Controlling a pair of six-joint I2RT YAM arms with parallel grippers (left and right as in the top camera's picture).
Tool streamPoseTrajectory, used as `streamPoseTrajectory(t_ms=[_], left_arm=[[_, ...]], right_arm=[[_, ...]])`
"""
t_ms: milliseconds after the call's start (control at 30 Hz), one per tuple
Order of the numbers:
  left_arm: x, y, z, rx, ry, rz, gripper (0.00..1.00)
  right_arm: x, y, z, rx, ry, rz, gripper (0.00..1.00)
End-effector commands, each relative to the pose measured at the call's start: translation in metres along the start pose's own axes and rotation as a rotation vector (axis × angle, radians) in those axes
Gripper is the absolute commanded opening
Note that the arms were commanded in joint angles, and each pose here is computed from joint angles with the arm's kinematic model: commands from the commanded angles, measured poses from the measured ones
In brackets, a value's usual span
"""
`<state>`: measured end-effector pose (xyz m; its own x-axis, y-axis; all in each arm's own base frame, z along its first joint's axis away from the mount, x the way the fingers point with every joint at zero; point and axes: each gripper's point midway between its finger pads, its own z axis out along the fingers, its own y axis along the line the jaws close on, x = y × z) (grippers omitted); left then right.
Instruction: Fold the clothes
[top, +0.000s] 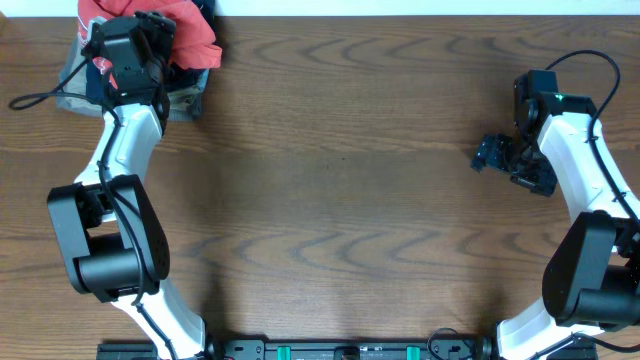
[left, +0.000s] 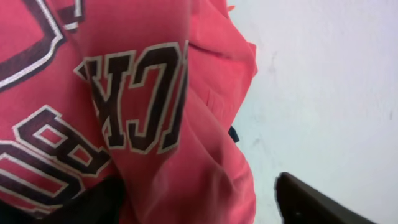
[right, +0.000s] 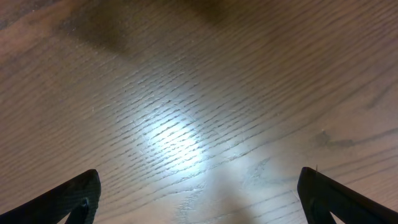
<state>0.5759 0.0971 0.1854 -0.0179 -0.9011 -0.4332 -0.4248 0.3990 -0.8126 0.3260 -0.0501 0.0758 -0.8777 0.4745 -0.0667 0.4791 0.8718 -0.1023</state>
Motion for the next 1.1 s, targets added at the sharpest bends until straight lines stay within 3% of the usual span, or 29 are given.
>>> streamPoseTrajectory(t_ms=[0, 300, 433, 700, 867, 1067], left_arm=[[0.000, 0.010, 0.007, -0.013, 0.003, -0.009, 0.72], [-0.001, 0.028, 0.018, -0.039, -0.001, -0.015, 0.49], [-0.005, 0.023, 0.020, -0.013, -0.020, -0.009, 0.27], [-0.013, 0.008, 0.019, 0.050, -0.054, 0.035, 0.24], [-0.017, 0.010, 0.019, 0.039, -0.076, 0.035, 0.06], [-0.028, 0.006, 0.018, 0.044, -0.135, 0.040, 0.06]], right_arm=[[-0.001, -0.002, 0.000, 0.003, 0.001, -0.007, 0.99], [-0.001, -0.002, 0.000, 0.003, 0.001, -0.007, 0.99], [-0.001, -0.002, 0.000, 0.003, 0.001, -0.008, 0.99], [-0.001, -0.002, 0.000, 0.003, 0.001, -0.007, 0.99], [-0.001, -0.002, 0.000, 0.003, 0.001, -0.008, 0.99], [-0.001, -0.002, 0.000, 0.003, 0.001, -0.007, 0.99]])
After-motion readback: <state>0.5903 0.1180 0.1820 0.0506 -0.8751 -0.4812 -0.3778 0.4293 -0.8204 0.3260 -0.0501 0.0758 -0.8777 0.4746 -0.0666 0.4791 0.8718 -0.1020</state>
